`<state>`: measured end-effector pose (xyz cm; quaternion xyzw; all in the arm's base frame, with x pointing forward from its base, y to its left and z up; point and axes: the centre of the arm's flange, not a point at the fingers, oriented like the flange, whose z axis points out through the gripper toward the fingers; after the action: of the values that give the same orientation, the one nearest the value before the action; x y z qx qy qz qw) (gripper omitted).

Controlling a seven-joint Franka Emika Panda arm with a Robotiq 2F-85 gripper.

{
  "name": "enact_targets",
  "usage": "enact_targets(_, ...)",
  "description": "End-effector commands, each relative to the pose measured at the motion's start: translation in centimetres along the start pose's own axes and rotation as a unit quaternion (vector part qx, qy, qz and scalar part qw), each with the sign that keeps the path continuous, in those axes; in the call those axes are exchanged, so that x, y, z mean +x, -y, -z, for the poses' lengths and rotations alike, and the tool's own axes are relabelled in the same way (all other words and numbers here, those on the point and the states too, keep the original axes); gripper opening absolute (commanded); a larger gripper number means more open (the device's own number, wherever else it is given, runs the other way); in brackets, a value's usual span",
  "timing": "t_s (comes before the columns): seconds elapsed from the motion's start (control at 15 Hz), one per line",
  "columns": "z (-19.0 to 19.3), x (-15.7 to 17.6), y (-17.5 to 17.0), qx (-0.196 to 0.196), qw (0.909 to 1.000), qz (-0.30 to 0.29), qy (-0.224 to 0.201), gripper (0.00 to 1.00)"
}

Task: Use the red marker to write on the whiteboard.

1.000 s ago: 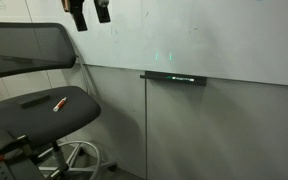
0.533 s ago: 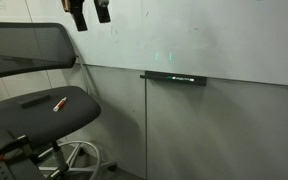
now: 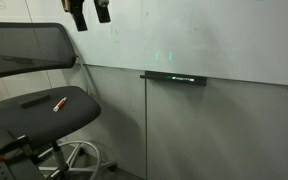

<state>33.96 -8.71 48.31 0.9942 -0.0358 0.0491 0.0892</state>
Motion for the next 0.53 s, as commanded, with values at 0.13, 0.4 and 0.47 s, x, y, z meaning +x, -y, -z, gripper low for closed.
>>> enact_targets(0.13,-0.3,0.5,0.6,0.0,0.9999,0.012,0.003,1.0)
enact_targets(0.4,-0.6,1.6,2.3,-0.005,0.999,0.042,0.012,1.0)
enact_targets(0.47,-0.8,1.9,3.1,-0.007,0.9984,0.054,0.016,1.0)
